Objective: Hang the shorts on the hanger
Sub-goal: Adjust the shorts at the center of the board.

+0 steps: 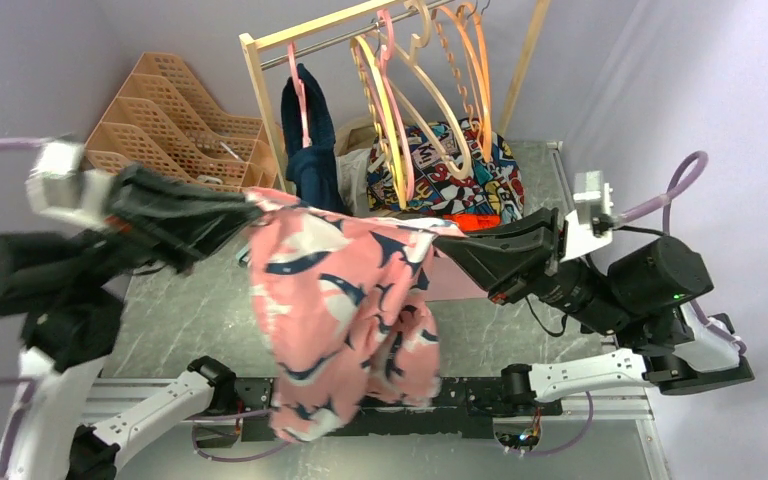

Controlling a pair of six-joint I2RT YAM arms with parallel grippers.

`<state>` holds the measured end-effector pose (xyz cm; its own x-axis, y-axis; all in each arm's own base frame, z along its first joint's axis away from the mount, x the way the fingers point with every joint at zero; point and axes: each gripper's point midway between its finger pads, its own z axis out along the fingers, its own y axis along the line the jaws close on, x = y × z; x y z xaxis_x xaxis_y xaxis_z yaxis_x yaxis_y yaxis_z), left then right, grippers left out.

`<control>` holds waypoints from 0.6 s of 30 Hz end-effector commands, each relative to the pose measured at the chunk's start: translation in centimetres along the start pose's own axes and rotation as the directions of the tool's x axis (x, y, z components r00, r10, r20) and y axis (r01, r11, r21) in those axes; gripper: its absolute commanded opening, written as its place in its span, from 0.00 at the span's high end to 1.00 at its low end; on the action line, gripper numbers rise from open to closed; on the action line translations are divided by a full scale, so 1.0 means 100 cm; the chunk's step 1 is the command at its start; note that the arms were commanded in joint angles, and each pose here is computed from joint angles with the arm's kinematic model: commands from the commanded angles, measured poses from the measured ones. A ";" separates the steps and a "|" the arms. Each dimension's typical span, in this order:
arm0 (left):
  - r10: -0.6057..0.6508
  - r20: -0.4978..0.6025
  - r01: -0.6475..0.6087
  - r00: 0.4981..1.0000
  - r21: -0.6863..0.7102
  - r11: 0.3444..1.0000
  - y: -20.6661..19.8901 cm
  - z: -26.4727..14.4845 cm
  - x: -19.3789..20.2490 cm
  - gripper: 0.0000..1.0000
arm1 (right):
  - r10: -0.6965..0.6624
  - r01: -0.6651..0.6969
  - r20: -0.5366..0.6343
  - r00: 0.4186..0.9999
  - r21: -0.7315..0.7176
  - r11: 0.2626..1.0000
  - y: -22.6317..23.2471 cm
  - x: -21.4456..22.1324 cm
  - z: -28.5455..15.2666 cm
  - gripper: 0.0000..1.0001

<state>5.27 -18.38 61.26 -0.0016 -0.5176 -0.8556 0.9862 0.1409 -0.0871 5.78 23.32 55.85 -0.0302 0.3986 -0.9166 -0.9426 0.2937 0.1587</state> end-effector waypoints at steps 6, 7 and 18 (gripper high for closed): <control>-0.302 -0.164 0.291 0.939 -0.086 0.953 0.074 0.004 0.124 0.41 | -0.036 0.143 -0.283 0.958 0.369 0.918 -0.078 0.096 -0.047 1.00; -0.311 -0.172 0.295 0.935 -0.109 0.949 0.077 -0.002 0.134 0.33 | -0.032 0.146 -0.294 0.955 0.373 0.916 -0.079 0.100 -0.050 1.00; -0.243 -0.141 0.157 0.960 -0.445 0.881 0.091 -0.093 0.177 0.01 | -0.016 0.198 -0.468 0.884 0.343 0.918 -0.075 0.182 -0.056 1.00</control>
<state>12.07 -20.74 42.74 -0.3214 -0.3947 -0.8608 0.8530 0.2742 -0.4442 10.61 22.21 39.11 -0.1353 -0.0073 -0.9908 -0.7638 0.6378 0.0997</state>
